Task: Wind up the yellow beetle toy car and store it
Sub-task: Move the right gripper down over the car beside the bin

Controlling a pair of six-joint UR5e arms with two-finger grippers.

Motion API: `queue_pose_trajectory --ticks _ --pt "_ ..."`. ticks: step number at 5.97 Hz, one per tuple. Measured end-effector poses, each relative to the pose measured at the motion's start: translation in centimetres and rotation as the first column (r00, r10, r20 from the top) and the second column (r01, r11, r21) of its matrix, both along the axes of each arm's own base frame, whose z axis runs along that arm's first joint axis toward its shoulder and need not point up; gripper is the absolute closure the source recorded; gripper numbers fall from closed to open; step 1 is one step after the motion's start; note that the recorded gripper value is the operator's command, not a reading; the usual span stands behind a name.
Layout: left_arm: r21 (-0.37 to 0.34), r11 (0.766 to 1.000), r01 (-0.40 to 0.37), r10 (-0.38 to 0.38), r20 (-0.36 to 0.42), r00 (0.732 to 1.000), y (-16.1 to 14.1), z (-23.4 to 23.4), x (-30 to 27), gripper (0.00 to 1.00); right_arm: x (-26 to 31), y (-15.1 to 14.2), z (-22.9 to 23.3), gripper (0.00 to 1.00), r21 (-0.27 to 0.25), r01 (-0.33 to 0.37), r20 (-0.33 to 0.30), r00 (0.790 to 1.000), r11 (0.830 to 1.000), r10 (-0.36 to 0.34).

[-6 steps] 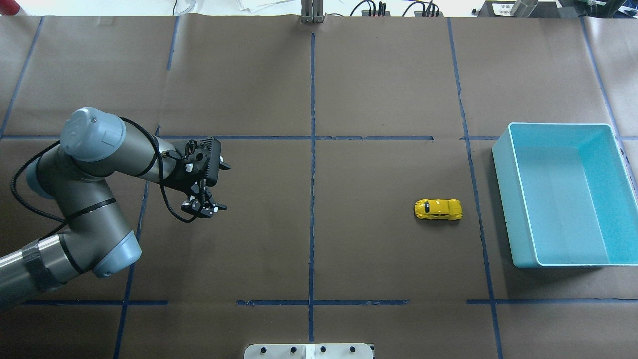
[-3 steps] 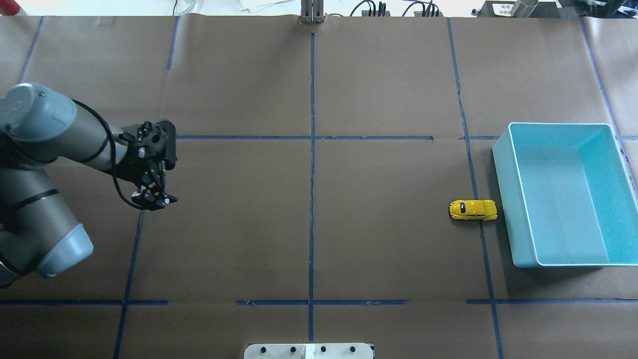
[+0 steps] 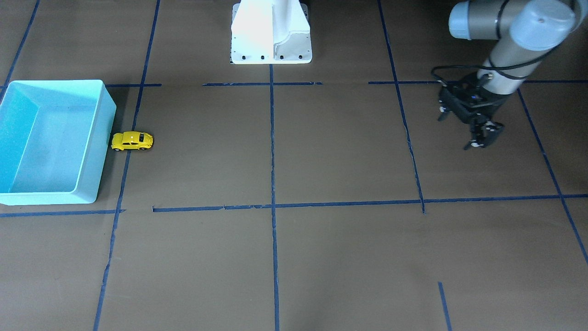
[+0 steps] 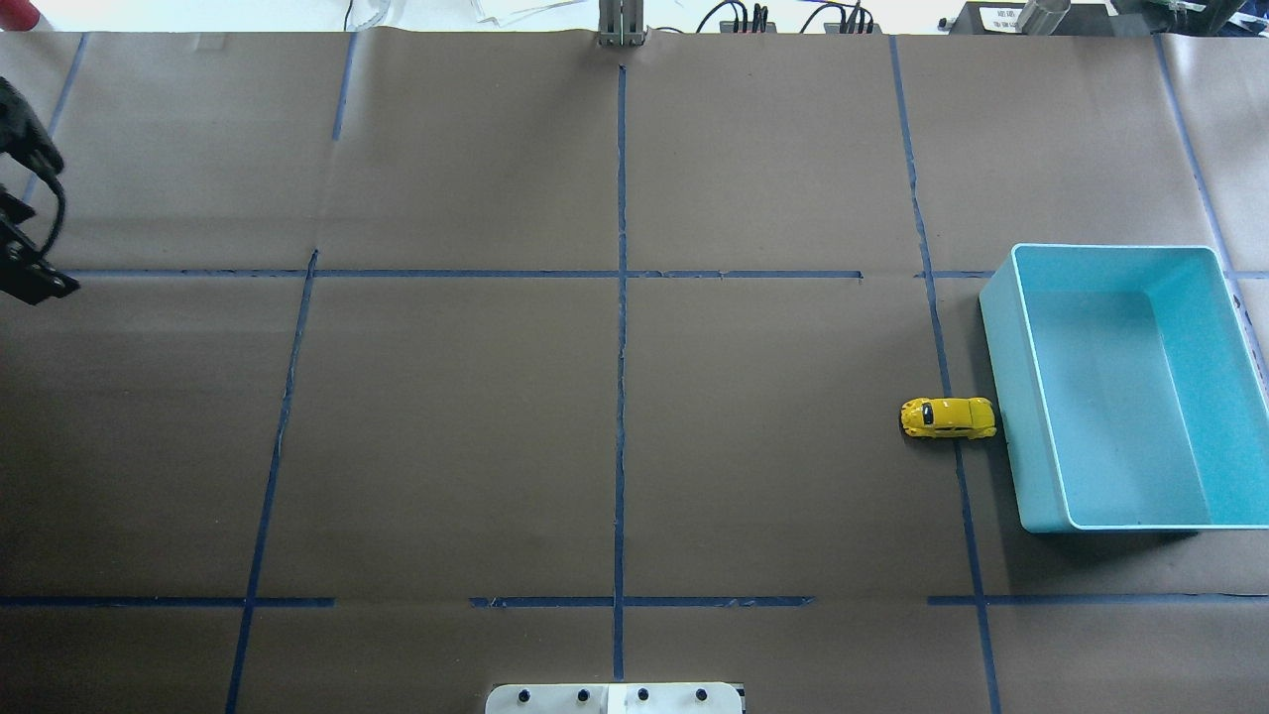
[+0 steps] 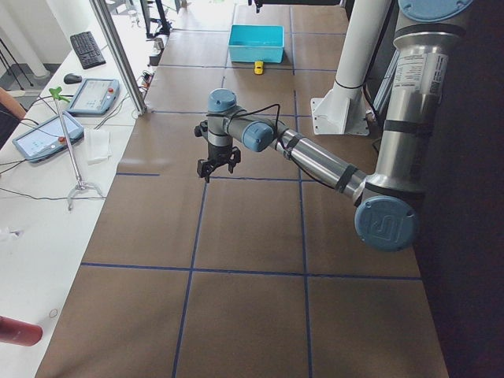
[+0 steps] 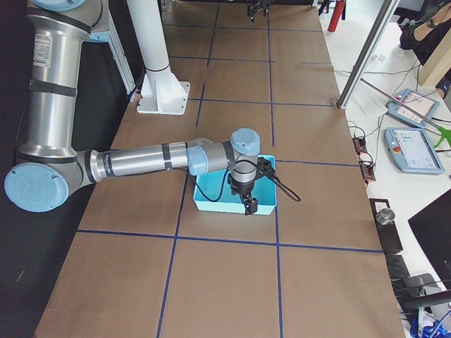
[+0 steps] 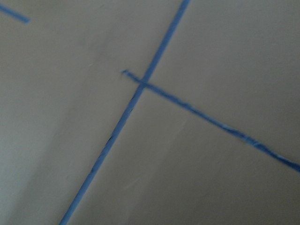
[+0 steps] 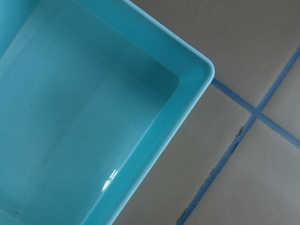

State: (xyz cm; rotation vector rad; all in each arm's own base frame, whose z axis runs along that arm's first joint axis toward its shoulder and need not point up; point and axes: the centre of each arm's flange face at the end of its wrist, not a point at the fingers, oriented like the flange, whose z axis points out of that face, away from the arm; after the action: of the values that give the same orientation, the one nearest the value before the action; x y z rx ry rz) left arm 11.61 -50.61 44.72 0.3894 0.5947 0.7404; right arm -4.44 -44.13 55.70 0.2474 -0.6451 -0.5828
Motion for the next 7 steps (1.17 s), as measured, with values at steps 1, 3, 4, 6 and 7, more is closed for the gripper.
queue_pose_trajectory --ticks 1,3,4,6,7 --pt "-0.125 0.989 0.080 -0.084 -0.029 0.996 0.3 2.3 -5.2 0.00 -0.9 0.3 -2.7 0.00 0.045 0.023 0.027 0.999 0.999 -0.024" --pt "-0.381 0.899 0.217 -0.278 -0.113 0.954 3.2 8.9 -14.8 0.00 -3.1 1.2 -6.3 0.00 0.043 0.090 0.168 0.981 0.995 -0.096" --pt "-0.448 0.855 0.263 -0.342 -0.106 0.934 4.6 11.8 -17.6 0.00 -4.3 0.2 -9.0 0.00 0.076 0.112 0.226 0.966 0.991 -0.127" --pt "-0.547 0.760 0.350 -0.455 -0.064 0.888 5.1 13.4 -19.1 0.00 -10.6 -2.5 -19.4 0.00 0.273 0.211 0.297 0.910 0.939 -0.291" --pt "-0.586 0.707 0.396 -0.509 -0.032 0.860 4.9 13.2 -19.2 0.00 -11.7 -2.4 -22.7 0.00 0.351 0.221 0.302 0.893 0.910 -0.333"
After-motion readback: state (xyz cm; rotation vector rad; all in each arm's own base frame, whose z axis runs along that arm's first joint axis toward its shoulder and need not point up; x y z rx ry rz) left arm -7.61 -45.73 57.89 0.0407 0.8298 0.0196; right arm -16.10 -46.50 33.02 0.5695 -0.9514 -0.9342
